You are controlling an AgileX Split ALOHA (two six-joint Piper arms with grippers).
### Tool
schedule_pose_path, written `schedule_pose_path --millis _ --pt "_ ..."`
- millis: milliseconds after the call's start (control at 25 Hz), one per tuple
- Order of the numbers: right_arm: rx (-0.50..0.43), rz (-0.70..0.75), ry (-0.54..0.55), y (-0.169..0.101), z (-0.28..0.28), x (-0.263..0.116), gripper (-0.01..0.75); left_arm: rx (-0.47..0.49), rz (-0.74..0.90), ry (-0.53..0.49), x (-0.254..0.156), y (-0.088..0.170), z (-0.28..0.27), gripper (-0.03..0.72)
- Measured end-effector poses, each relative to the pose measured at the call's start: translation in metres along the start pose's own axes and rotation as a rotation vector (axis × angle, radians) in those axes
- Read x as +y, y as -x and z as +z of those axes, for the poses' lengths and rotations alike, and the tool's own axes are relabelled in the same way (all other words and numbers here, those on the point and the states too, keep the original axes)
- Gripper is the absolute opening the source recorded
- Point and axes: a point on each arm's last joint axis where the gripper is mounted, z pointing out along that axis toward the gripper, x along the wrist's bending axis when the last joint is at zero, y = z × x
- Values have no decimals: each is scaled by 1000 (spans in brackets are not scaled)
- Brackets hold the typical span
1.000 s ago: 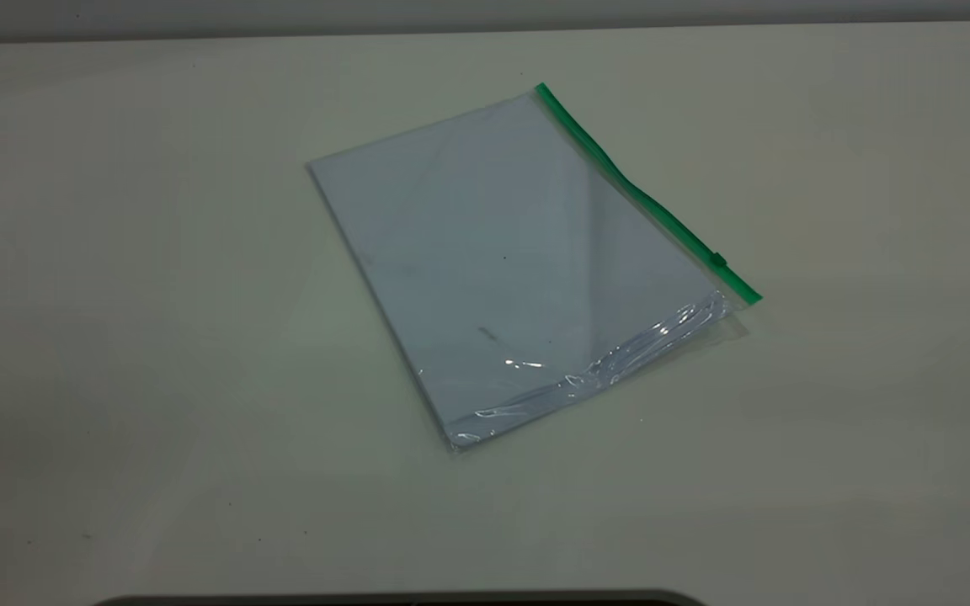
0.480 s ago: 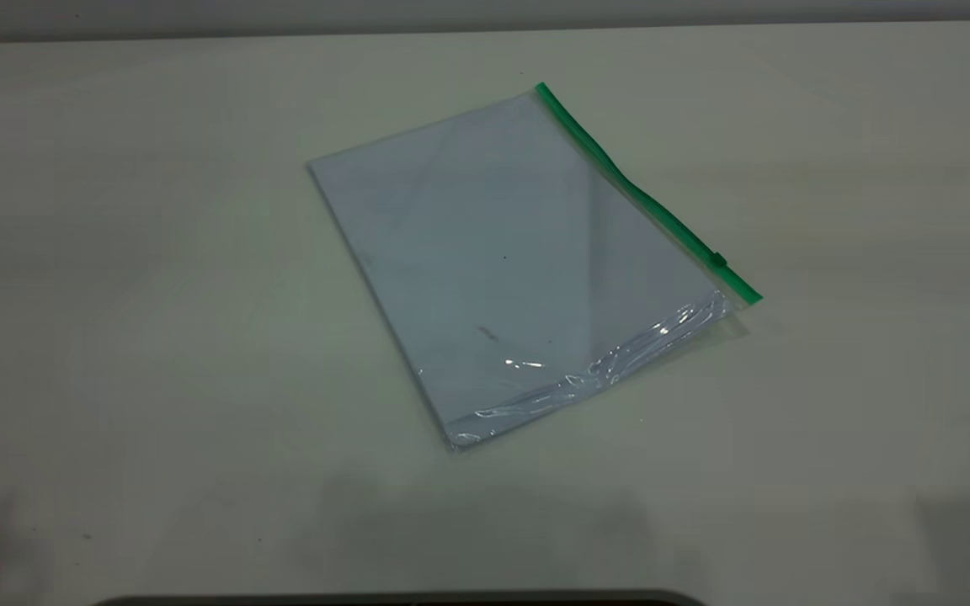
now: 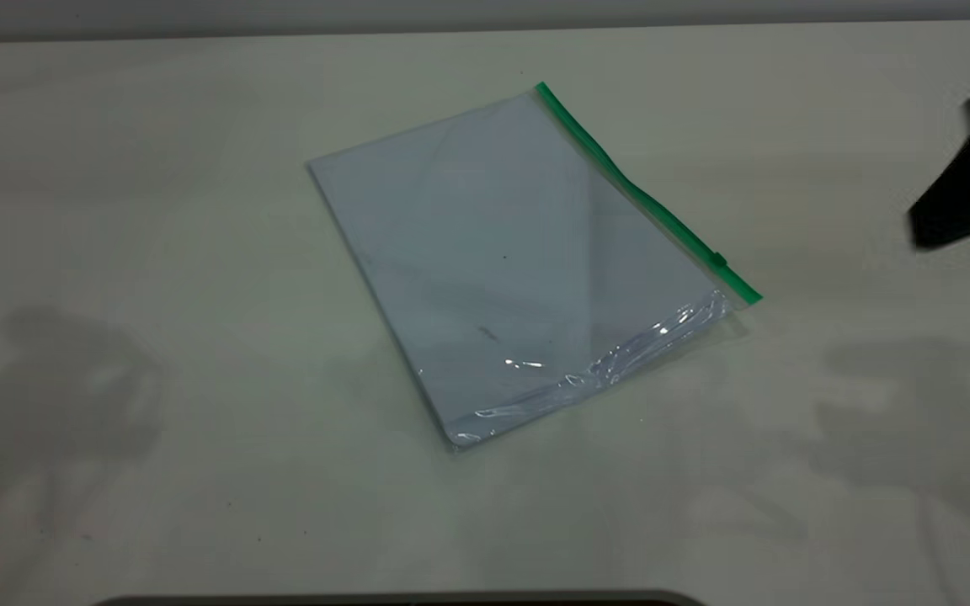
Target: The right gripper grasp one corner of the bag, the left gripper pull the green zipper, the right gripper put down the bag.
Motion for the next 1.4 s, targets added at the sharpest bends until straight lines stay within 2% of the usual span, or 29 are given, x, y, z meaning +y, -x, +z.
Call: schedule_pose_path --millis 160,480,600,720,880,1040,1400 --pt "34 9 -66 6 42 11 562 -41 16 -4 7 -2 19 515" --pt "213 -17 -150 7 113 26 562 -68 14 -7 9 -3 33 515" --pt "242 -18 -167 13 130 28 562 -68 13 -5 9 -3 33 515" --pt "263 12 -164 29 138 32 562 -68 15 -4 9 -3 33 515" --pt "383 72 -126 47 143 38 562 -68 14 -3 9 -3 33 515" --pt "470 93 -102 49 152 34 562 -68 14 -3 9 -3 33 515" --pt "476 125 -63 51 170 25 562 -68 14 -2 10 -3 33 515"
